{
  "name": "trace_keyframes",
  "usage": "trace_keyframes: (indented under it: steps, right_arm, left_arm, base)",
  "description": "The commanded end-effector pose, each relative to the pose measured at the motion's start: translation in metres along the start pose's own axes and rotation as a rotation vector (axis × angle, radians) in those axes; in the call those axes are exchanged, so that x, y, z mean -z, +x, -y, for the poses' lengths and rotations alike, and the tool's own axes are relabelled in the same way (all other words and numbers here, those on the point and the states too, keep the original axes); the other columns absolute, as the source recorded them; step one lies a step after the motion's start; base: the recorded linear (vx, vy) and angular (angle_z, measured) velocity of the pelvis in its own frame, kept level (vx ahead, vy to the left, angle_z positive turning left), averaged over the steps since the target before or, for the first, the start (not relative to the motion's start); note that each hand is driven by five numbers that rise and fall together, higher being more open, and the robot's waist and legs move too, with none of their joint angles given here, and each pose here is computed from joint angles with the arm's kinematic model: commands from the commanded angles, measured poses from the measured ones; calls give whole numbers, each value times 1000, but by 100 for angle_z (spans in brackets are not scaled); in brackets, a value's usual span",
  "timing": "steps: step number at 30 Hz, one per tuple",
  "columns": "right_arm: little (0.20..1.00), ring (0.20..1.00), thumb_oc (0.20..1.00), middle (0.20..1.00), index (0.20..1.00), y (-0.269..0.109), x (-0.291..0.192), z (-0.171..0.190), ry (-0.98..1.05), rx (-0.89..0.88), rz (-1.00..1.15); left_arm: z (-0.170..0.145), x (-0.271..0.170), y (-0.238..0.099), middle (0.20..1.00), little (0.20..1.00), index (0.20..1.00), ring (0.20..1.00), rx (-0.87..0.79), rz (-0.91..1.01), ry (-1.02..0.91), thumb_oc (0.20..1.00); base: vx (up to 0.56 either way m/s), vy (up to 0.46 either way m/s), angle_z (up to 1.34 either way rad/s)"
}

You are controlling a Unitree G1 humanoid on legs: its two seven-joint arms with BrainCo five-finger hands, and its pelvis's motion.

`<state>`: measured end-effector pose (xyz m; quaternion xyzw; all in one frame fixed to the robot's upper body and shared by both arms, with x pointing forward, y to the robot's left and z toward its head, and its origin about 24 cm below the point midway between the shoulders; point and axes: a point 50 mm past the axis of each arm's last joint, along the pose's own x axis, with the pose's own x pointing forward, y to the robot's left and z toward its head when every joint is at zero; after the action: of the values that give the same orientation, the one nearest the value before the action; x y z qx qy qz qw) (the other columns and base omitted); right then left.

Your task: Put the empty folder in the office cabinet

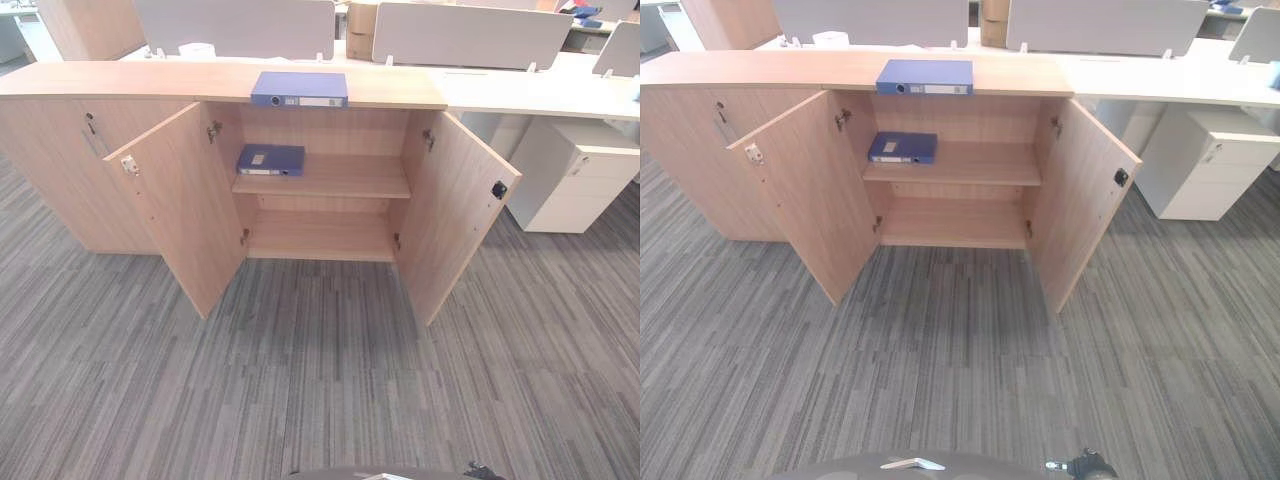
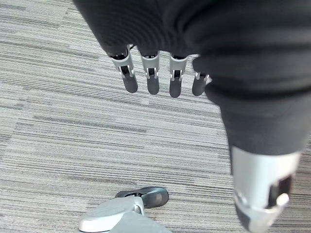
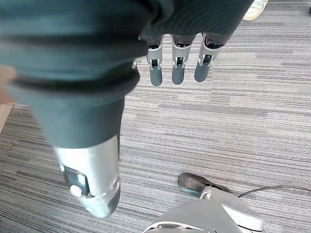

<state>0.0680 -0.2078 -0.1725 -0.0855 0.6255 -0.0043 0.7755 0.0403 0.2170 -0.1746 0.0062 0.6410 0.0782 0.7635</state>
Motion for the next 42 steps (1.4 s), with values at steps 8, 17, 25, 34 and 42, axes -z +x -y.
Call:
trace_keyframes:
  steps: [8,17,25,34,42]
  right_arm:
    - [1000,1000,1000,1000,1000,1,-15,8,-52,17,26]
    - [1000,1000,1000,1000,1000,1,-19,5,-62,12,35]
    - [1000,1000,1000,1000,1000,1,-18,5,-73,9,28]
    - [1000,1000,1000,1000,1000,1,-13,6,-79,7,10]
    - [1000,1000,1000,1000,1000,1,-11,11,-79,13,-4]
  left_arm:
    - [0,-13,1,1000,1000,1000,1000,3,15,-26,1000]
    - [1,-16,1,1000,1000,1000,1000,9,25,-28,1000]
    - [4,-15,1,1000,1000,1000,1000,18,21,-19,1000]
    - [0,-14,1,1000,1000,1000,1000,8,18,-12,1000]
    - [-4,-15,1,1000,1000,1000,1000,2,20,-2,1000]
  base:
    - [0,0,0]
    - [0,0,0]
    - [0,0,0]
    - [0,0,0]
    - [36,-20,3]
